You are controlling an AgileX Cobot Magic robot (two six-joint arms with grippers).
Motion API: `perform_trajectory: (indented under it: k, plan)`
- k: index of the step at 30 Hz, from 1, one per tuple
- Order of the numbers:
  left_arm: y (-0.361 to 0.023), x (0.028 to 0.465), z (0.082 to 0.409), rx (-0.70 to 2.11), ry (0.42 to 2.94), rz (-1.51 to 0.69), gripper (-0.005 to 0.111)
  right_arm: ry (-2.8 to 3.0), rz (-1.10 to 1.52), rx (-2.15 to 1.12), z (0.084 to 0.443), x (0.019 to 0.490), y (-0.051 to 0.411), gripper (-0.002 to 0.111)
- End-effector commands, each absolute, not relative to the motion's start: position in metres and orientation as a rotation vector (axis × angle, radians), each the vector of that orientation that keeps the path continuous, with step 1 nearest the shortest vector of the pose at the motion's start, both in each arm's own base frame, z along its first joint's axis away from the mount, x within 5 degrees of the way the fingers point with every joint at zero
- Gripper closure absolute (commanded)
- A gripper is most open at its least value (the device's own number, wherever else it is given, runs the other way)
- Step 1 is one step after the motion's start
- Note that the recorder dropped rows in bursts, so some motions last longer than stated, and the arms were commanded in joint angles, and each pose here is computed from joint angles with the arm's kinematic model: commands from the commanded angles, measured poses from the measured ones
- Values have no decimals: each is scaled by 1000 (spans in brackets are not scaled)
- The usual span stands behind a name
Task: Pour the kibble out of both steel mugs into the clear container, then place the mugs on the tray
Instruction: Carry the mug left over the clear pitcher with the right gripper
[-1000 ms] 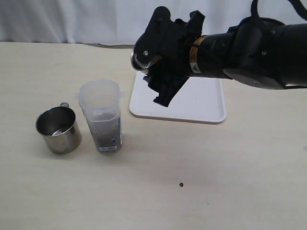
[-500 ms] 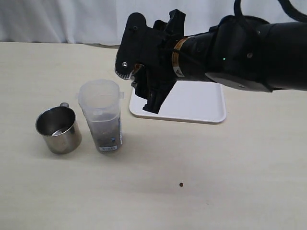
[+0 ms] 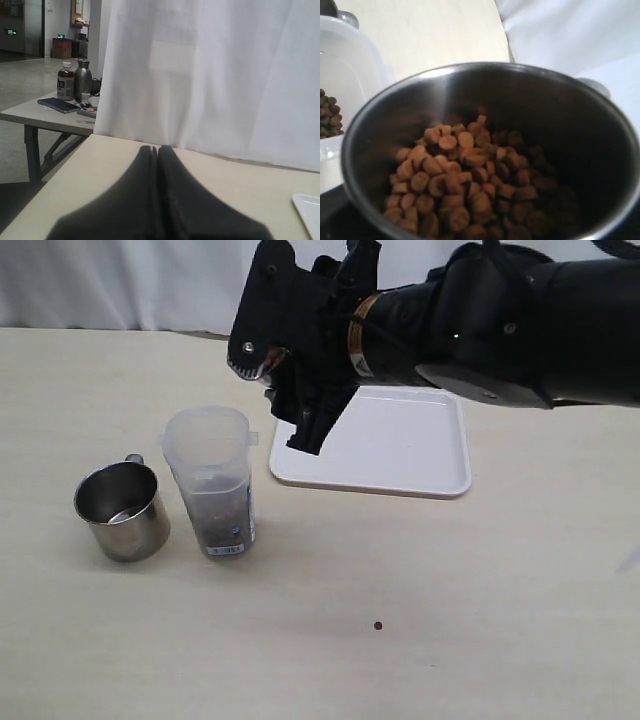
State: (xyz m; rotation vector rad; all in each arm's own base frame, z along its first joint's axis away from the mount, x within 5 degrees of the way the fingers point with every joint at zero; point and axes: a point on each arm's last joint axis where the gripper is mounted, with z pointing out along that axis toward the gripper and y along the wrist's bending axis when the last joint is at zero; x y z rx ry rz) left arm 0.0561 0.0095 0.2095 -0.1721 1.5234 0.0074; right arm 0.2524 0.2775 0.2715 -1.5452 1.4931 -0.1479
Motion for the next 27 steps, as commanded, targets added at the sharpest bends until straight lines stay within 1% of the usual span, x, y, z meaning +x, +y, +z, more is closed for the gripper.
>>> perform_trajectory:
  k: [1, 5, 17, 27]
  plan:
    - [10, 56, 209, -179, 1522, 3, 107, 1480, -168, -1581, 268, 251, 283, 103]
    - [9, 56, 209, -175, 1520, -1, 107, 1460, -184, -1622, 266, 245, 287, 103]
    - [9, 56, 209, -177, 1521, 1, 107, 1471, -233, -1654, 264, 246, 284, 103]
    - [9, 56, 209, -177, 1521, 1, 107, 1409, -225, -1676, 264, 246, 287, 103]
